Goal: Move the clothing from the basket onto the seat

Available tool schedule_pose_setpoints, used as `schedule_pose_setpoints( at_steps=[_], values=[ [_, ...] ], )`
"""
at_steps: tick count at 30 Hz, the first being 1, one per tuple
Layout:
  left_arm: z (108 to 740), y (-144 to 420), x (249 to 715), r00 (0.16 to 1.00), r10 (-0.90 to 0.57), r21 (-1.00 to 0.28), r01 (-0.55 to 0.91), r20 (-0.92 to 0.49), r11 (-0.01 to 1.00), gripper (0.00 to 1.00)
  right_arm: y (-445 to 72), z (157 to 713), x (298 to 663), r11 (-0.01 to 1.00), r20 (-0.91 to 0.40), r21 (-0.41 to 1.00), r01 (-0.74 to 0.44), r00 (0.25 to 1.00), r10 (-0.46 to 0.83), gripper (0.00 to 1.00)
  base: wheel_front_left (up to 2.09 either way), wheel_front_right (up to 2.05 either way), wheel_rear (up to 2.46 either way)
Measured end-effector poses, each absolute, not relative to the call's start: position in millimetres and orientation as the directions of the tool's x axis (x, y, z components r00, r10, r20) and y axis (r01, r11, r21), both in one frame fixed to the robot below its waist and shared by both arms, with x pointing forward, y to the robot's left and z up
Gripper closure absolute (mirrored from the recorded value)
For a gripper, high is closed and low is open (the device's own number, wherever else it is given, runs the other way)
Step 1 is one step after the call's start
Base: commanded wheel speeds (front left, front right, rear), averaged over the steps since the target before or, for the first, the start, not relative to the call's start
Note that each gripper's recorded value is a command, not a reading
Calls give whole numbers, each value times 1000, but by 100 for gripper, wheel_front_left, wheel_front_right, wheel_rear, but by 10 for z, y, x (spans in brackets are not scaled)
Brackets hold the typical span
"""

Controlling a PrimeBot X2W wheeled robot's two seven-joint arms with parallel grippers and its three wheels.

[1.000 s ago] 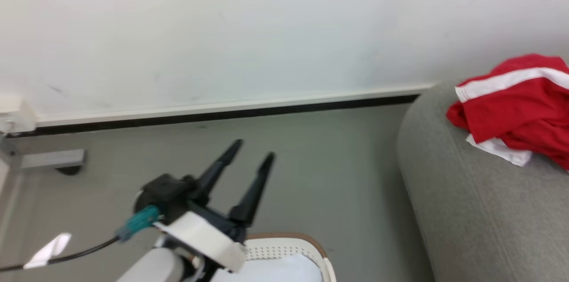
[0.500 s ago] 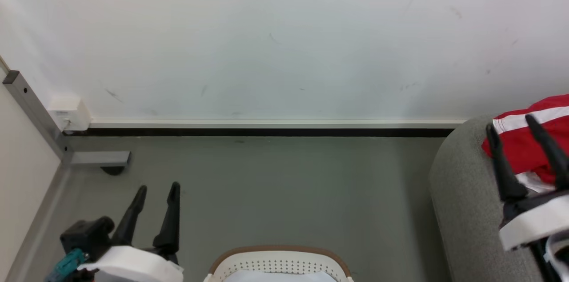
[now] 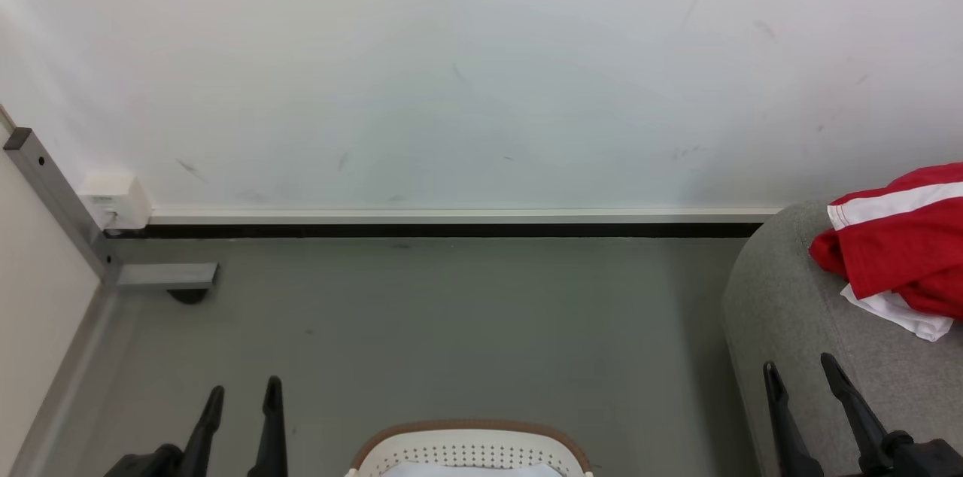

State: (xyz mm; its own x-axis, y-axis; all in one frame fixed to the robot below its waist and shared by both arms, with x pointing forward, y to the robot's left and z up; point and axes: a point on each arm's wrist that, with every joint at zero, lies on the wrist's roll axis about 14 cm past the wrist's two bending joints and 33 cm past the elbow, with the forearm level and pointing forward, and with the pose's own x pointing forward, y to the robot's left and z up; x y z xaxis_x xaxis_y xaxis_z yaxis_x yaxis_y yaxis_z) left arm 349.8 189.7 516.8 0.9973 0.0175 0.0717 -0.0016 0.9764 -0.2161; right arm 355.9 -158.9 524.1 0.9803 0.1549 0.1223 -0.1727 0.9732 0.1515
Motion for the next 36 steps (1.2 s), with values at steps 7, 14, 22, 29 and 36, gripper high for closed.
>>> schedule_pose_setpoints(
  at_steps=[7, 14, 22, 29, 36],
  values=[
    [5099, 1873, 3489, 997, 7, -213, 8, 71, 977, 0, -1559, 5067, 3472, 971, 90, 180, -157, 986, 143, 0, 0, 0, 0],
    [5084, 1824, 3537, 997, -11, -210, 27, 77, 977, 0, -1535, 5094, 3472, 970, 99, 180, -164, 984, 148, 0, 0, 0, 0],
    [5061, 1790, 3565, 997, -22, -205, 38, 78, 978, 0, -1539, 5127, 3474, 970, 111, 182, -161, 984, 142, 0, 0, 0, 0],
    [5030, 1788, 3566, 997, -24, -211, 39, 73, 977, 0, -1540, 5163, 3488, 970, 122, 182, -161, 983, 140, 0, 0, 0, 0],
    [4850, 1735, 3516, 999, -28, -233, 32, 18, 972, 100, -1541, 4947, 3402, 970, 55, 193, -146, 989, 138, 100, 0, 0, 0]
  ],
)
